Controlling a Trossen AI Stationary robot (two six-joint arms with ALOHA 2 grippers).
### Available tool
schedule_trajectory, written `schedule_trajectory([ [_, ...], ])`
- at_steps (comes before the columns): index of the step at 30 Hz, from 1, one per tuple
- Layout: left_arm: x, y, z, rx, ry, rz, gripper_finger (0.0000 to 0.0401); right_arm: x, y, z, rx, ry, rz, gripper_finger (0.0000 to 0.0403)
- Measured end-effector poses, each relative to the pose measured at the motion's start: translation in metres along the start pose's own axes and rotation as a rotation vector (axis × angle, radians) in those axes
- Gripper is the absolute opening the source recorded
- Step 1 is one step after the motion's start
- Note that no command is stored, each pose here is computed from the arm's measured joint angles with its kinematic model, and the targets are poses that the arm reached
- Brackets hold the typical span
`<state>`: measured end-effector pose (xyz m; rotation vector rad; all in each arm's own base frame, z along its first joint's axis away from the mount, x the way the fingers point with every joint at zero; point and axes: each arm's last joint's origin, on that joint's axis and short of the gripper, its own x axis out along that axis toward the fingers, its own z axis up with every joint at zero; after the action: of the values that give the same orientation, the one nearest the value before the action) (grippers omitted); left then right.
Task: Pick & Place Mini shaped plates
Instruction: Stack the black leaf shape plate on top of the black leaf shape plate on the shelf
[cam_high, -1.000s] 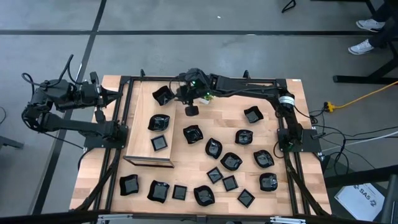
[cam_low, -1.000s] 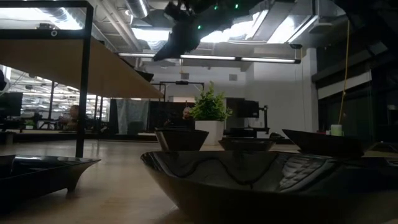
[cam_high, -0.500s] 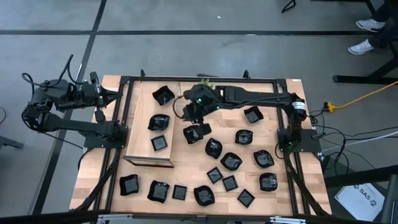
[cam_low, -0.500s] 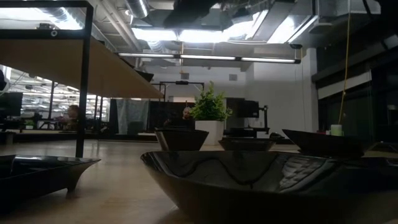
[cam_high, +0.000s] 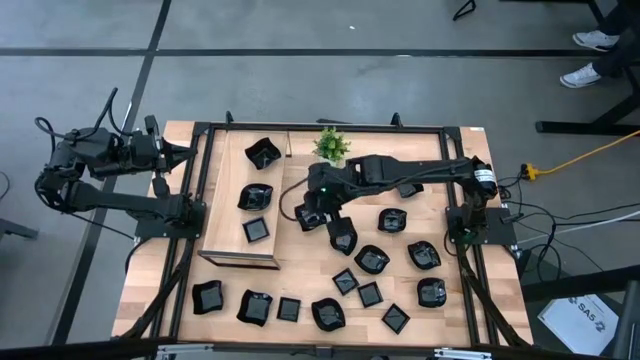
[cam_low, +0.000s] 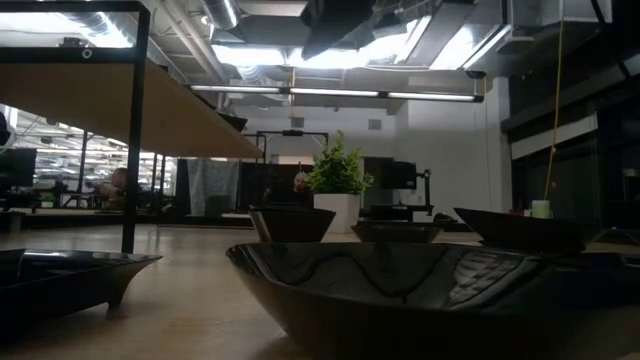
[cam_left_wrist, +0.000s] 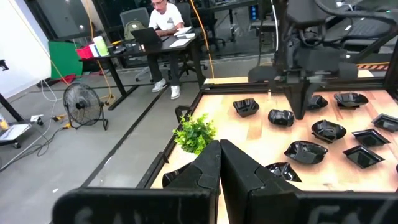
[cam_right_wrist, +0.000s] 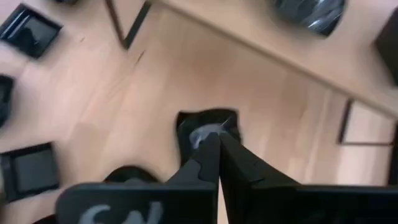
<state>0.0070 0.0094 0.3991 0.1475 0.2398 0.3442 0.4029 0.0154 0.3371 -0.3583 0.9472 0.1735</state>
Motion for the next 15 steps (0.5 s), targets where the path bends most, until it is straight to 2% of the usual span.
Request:
schedule_trajectory([
  [10, 0.0, 0.0, 0.0, 0.0, 0.0, 0.0, 0.0004, -0.001, 0.012, -0.017, 0.081, 0.176, 0.061, 0.0004],
  [15, 0.0, 0.0, 0.0, 0.0, 0.0, 0.0, 0.0004, -0.004, 0.023, -0.023, 0.098, 0.178, 0.071, 0.0012],
])
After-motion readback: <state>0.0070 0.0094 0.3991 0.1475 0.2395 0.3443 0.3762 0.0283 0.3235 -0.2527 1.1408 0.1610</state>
